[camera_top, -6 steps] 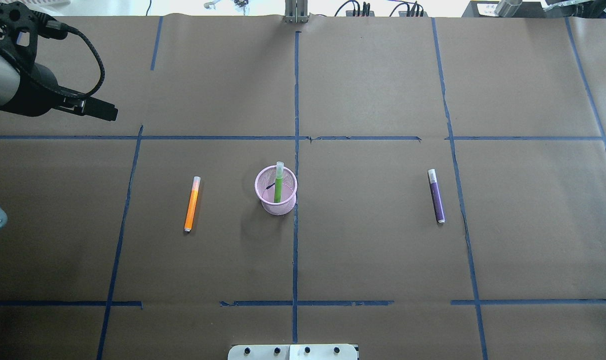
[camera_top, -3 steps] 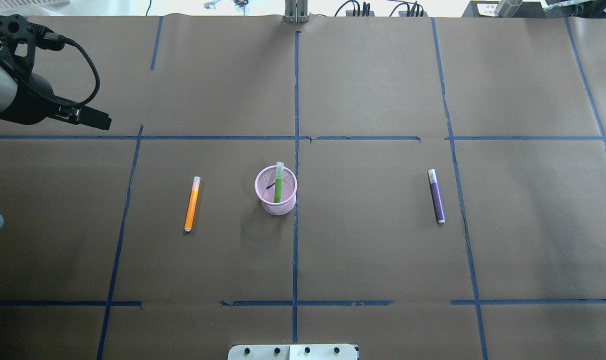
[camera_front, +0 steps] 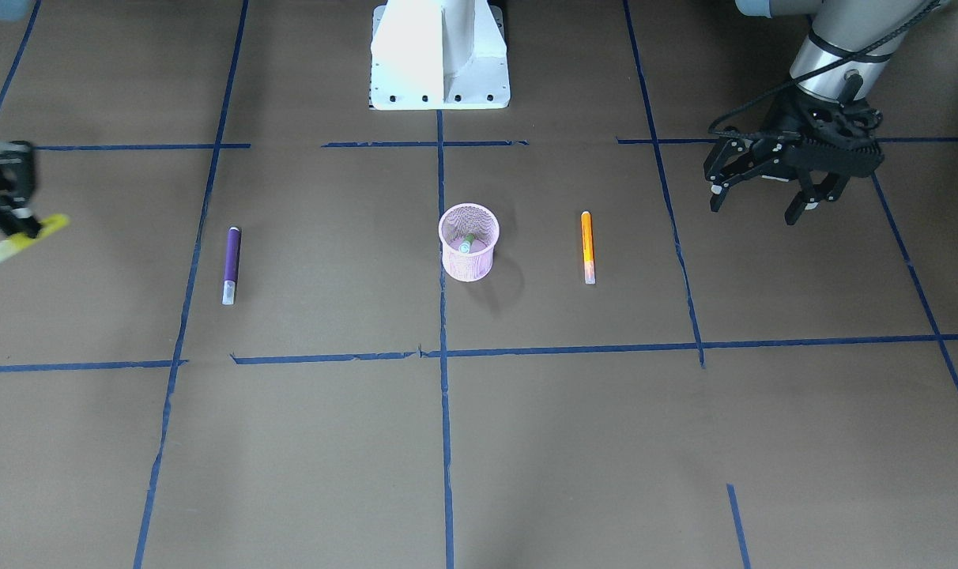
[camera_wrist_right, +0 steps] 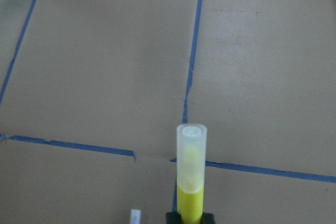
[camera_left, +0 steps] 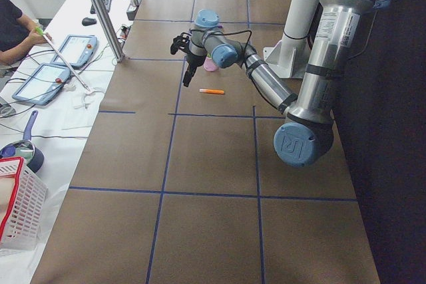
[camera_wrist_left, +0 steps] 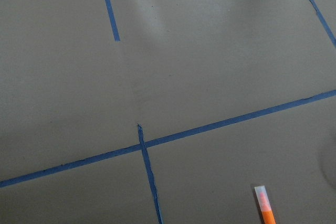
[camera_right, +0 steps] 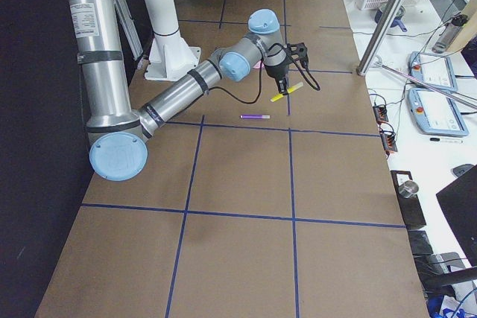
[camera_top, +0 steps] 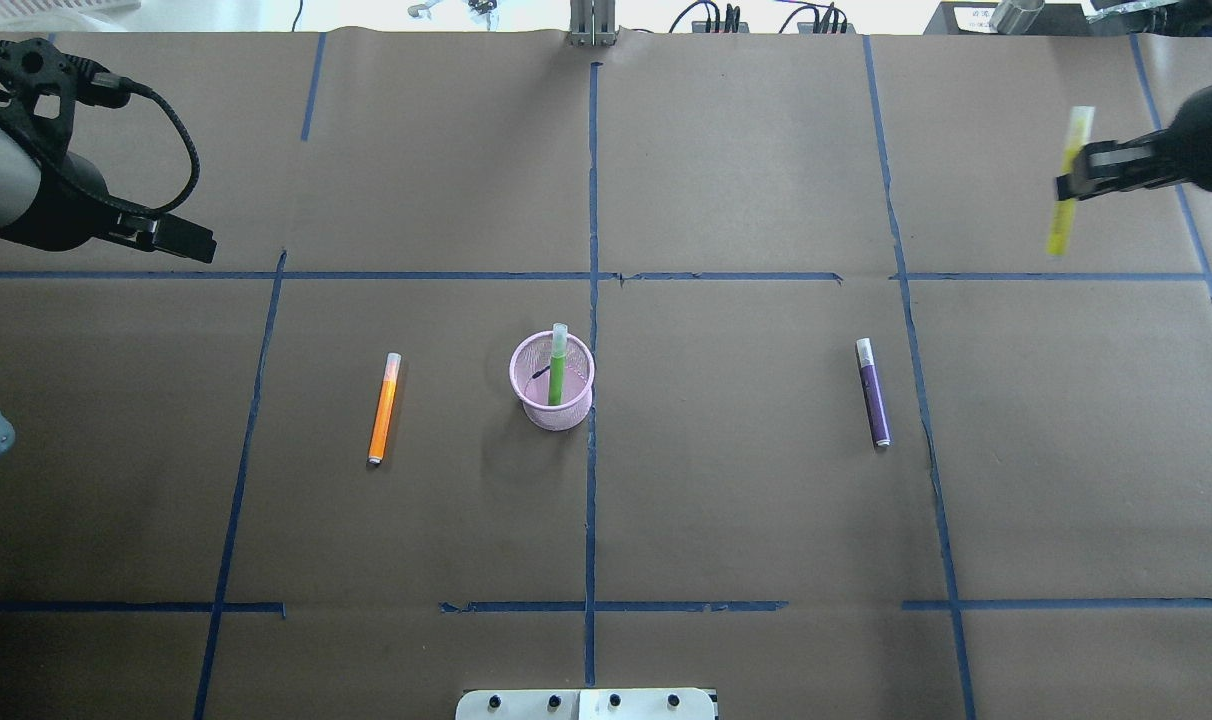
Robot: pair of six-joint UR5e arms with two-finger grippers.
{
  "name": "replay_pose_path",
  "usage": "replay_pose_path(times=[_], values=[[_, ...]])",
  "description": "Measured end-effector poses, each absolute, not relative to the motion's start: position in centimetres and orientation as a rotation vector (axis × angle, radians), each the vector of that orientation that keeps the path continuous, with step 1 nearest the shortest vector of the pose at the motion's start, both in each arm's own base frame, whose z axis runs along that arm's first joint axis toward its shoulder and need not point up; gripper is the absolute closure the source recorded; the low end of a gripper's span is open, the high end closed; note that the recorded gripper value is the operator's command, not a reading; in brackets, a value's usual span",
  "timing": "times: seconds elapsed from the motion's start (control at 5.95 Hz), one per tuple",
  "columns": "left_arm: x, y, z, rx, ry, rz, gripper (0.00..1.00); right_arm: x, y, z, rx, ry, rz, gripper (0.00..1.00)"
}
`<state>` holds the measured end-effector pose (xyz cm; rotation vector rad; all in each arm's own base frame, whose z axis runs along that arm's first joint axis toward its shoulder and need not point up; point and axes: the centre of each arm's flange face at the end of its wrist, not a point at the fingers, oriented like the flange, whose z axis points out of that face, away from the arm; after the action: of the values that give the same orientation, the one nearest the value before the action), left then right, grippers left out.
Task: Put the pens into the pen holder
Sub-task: 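Carry the yellow highlighter with the right gripper toward the pink cup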
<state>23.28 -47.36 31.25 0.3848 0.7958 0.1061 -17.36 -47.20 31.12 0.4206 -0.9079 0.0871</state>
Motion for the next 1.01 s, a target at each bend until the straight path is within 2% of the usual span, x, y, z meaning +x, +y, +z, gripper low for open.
replay_pose_path(times=[0.5, 1.01], values=[[23.5, -47.8, 32.1, 0.371, 0.785, 0.100, 0.00, -31.9, -41.0, 22.6, 0.646, -1.036, 0.203, 1.00], [23.7, -48.1, 32.4, 0.368, 0.783, 0.100, 0.00, -44.6, -33.1, 17.3, 0.799, -1.038, 0.246, 1.00]])
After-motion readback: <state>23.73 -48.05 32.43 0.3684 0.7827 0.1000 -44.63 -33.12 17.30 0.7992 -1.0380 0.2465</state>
